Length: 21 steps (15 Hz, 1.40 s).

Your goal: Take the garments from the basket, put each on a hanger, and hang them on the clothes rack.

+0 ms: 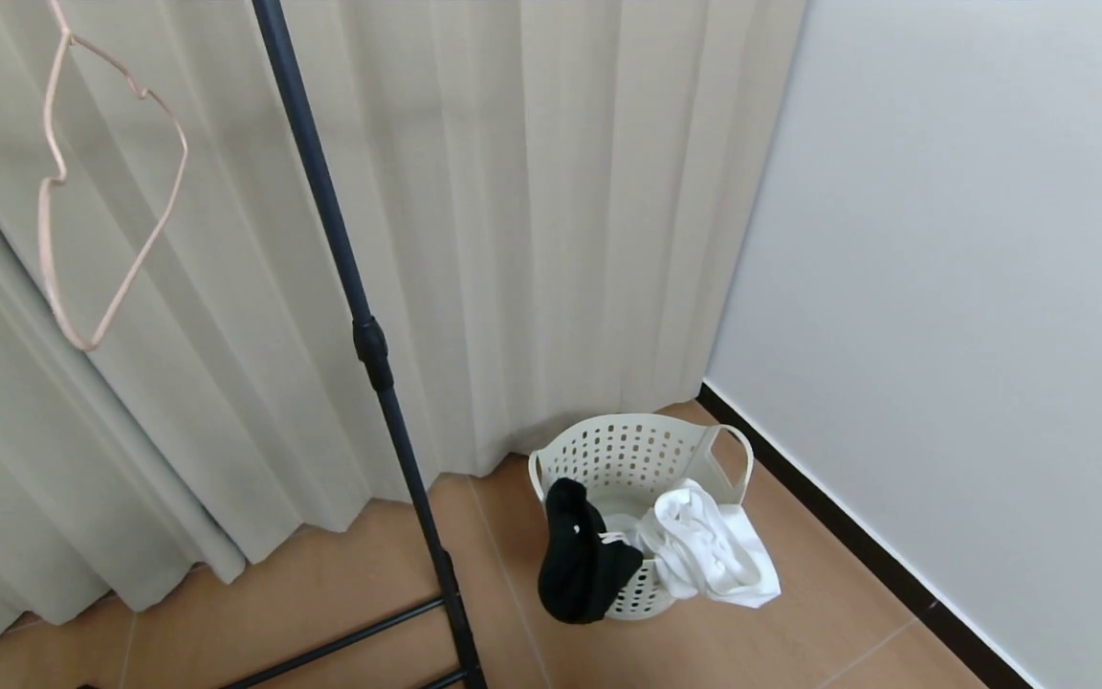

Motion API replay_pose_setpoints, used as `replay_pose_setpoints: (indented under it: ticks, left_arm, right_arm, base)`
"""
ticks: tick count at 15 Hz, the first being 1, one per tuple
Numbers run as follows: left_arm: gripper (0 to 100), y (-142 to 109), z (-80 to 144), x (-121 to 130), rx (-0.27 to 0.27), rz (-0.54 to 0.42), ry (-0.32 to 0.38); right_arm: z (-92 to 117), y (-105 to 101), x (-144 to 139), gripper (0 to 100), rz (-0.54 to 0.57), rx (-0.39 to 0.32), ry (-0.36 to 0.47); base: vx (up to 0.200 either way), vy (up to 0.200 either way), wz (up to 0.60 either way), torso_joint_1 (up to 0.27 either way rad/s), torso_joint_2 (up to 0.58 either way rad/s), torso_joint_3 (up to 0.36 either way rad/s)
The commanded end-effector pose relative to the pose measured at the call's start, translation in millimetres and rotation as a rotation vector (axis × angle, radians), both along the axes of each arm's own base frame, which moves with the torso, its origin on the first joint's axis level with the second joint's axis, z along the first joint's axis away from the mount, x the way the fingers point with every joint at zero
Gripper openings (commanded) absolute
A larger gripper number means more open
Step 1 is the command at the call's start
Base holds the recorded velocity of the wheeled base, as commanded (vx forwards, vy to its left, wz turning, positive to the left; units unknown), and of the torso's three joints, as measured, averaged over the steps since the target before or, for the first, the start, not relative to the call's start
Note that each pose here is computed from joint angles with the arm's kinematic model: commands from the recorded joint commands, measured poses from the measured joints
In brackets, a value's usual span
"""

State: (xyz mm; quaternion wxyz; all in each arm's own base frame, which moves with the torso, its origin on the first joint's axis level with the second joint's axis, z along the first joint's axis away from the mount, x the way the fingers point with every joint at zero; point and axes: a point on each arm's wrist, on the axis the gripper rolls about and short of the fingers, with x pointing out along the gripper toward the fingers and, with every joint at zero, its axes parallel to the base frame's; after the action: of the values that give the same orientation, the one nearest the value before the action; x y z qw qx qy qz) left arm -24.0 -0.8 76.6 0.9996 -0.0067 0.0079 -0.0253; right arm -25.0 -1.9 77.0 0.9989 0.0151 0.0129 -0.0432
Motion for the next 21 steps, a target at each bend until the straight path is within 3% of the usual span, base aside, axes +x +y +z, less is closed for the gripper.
replay_pose_setpoints:
  ticks: [1, 8, 21]
  left_arm:
    - [100, 0.0, -0.3, 0.1, -0.002, 0.000, 0.000]
    - [100, 0.0, 0.0, 0.0, -0.005, 0.002, 0.000]
    - [100, 0.0, 0.4, -0.2, -0.011, 0.002, -0.001]
  right_arm:
    - [0.0, 0.0, 0.1, 100, 0.000, 0.001, 0.002]
    - [0.0, 0.0, 0.1, 100, 0.000, 0.001, 0.002]
    - [0.0, 0.0, 0.1, 100, 0.000, 0.001, 0.002]
  base:
    - [0.000, 0.000, 0.00, 0.000, 0.00, 0.000]
    - [0.000, 0.000, 0.00, 0.000, 0.00, -0.011]
    - [0.000, 0.000, 0.00, 0.003, 0.00, -0.185]
